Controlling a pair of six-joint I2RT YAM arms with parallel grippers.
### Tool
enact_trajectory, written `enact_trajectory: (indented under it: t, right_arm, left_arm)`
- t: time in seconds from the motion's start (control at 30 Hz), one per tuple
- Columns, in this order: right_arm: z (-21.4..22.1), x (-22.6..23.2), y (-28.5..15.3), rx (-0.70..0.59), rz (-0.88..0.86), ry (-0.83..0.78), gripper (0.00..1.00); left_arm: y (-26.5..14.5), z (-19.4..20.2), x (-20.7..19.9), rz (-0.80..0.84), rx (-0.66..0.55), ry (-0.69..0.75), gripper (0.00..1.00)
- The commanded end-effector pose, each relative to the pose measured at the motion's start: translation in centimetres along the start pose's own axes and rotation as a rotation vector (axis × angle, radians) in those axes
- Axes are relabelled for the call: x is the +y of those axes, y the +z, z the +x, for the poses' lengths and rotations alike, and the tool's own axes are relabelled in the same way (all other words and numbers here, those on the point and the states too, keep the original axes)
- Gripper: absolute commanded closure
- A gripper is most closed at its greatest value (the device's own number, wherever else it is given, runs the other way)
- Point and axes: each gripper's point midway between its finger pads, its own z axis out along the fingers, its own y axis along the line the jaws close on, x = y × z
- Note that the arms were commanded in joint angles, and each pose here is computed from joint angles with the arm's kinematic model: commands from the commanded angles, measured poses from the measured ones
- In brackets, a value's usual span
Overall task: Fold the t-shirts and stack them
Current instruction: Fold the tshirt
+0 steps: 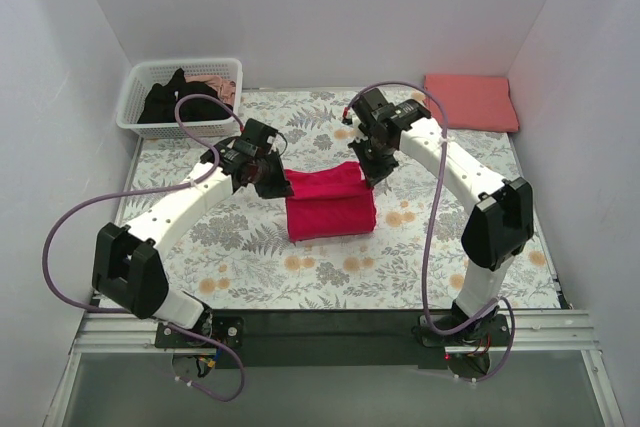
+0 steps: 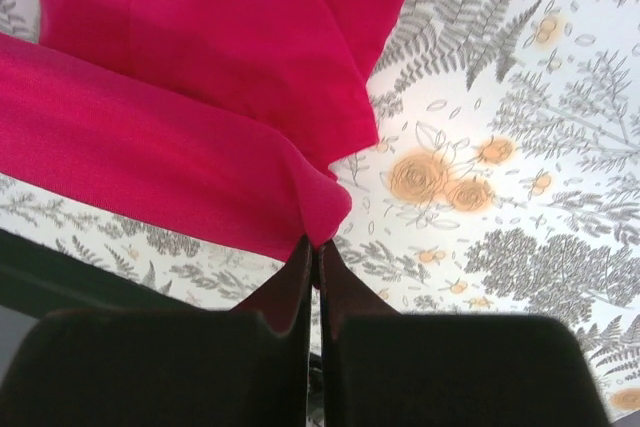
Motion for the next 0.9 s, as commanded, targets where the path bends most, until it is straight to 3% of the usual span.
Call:
enact_trajectory:
  t: [0.0,0.47,0.87]
  right_arm:
    - [-2.5,-1.5,-0.3,-0.044,0.066,-0.012,0.99]
    - [-7.2,-4.0,6.6,-0.080,0.116,0.034,0.99]
    - [-7.6,-5.6,9.0,-0.152,0.151,0.076,0.99]
  left_arm:
    - [0.2,-2.8,-0.4,0.036,-0.053,0.009,1.00]
    - [8.4,-7.5,2.6,-0.043,-0.138,0.013,1.00]
    - [10.5,-8.8,3.9,-0.083,-0.231,0.005,1.00]
